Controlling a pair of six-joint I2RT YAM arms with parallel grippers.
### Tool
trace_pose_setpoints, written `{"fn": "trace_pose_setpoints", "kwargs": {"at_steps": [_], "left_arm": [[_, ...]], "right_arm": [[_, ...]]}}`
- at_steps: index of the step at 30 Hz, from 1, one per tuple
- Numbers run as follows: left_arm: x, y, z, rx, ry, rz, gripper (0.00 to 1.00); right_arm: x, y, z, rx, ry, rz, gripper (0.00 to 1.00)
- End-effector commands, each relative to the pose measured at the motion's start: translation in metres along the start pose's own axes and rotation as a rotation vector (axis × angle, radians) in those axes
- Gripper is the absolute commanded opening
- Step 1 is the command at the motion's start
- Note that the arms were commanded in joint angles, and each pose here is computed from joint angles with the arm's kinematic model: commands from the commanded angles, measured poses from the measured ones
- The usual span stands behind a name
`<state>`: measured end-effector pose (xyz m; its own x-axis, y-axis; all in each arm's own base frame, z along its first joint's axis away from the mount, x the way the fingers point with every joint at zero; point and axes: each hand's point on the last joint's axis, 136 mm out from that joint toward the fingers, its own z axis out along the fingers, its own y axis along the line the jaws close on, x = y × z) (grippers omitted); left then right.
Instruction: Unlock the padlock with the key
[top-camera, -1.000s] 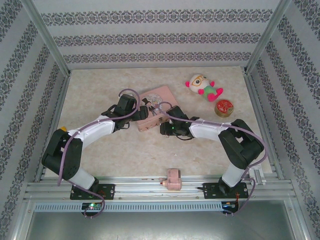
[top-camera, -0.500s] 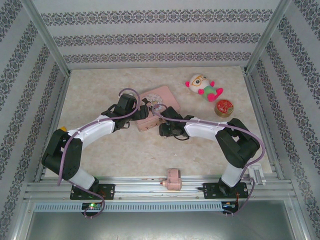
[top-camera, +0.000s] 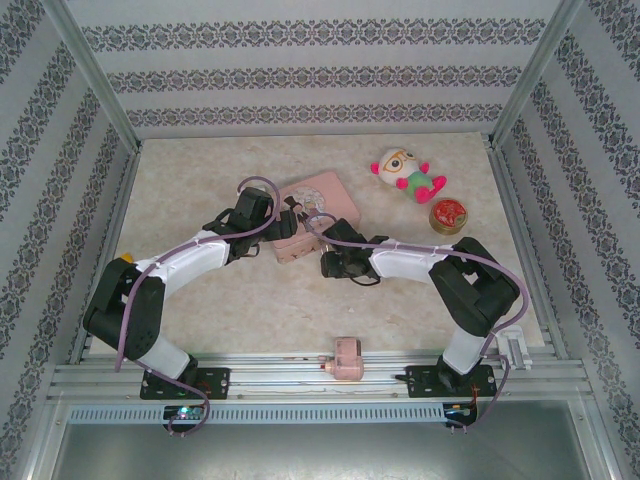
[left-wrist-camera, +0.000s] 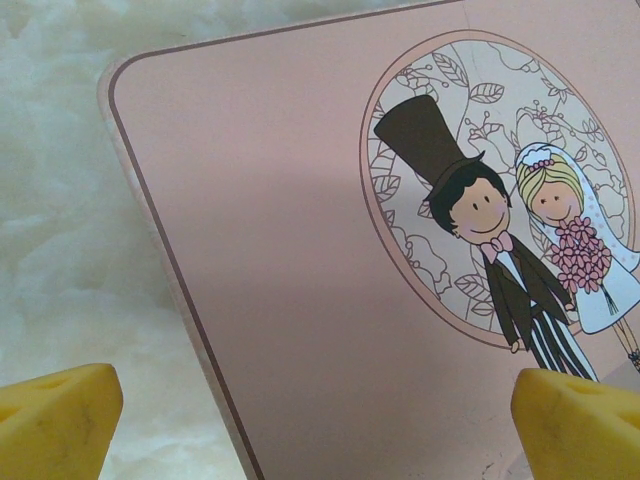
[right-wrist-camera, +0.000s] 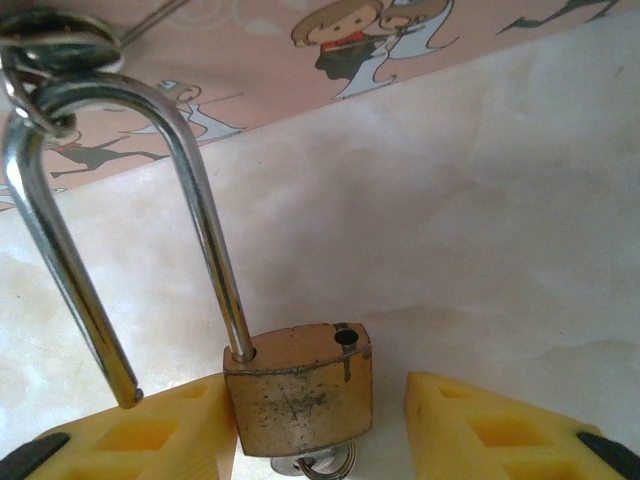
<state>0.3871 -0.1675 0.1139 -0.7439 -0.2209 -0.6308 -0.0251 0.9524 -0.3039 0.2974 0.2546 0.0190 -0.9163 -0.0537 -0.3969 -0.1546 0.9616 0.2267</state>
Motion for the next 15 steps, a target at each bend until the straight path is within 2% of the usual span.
{"fn": "trace_pose_setpoints", "kwargs": {"at_steps": [1,8,15], "left_arm": [[-0.01,0.003,-0.007,-0.008,-0.03,0.004,0.99],[-0.011,0.003,-0.009,-0.007,-0.035,0.005,0.99],[-0.016,0.003,-0.015,-0.016,-0.053,0.025,0.99]], "right_arm": [[0.005,-0.004,0.003,0.03,0.002,0.002,0.47],[-0.004,0.004,0.008,0.014,0.001,-0.019,0.41],[0.001,0.005,0.013,-0.016,0.004,-0.005,0.29]]}}
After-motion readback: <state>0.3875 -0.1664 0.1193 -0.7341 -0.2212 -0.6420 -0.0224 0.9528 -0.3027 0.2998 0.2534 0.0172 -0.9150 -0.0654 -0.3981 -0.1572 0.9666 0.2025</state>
